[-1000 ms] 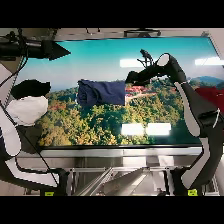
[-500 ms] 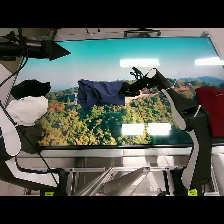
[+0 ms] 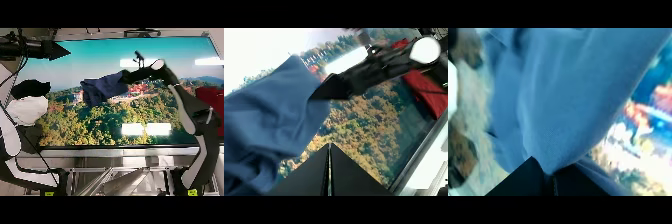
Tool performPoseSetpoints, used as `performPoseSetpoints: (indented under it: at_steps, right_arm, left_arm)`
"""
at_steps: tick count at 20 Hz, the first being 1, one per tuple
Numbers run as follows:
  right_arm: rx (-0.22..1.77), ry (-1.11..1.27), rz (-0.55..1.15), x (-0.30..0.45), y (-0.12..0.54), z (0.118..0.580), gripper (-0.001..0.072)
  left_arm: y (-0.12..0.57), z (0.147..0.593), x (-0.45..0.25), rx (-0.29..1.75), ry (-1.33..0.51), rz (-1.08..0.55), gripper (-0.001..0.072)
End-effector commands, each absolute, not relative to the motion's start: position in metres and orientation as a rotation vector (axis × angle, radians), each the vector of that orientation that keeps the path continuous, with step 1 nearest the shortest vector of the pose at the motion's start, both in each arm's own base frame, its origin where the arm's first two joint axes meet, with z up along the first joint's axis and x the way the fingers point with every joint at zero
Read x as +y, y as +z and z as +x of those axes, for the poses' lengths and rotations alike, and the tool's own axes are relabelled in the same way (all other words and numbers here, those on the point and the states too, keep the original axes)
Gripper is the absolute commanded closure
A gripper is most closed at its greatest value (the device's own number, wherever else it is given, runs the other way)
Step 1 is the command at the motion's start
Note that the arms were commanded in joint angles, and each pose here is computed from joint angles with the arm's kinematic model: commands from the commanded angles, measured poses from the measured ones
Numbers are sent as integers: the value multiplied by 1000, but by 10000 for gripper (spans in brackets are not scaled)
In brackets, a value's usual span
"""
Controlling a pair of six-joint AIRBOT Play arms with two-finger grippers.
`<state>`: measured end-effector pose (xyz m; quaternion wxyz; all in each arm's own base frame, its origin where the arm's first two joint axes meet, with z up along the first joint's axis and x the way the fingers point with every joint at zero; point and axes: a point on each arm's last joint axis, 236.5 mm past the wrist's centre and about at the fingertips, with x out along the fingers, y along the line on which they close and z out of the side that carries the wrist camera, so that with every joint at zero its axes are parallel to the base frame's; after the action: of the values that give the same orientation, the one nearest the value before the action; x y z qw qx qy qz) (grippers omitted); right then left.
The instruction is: Fold the shirts.
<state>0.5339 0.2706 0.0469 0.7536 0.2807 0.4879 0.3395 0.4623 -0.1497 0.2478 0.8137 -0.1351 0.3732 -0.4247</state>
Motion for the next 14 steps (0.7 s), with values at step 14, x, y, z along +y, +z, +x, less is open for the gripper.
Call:
performPoseSetpoints:
  at_steps: [14]
  right_arm:
    - [337,-185,929,-278,287,459,694]
  left_arm:
    - [250,465,-150,784,-900,-292,691]
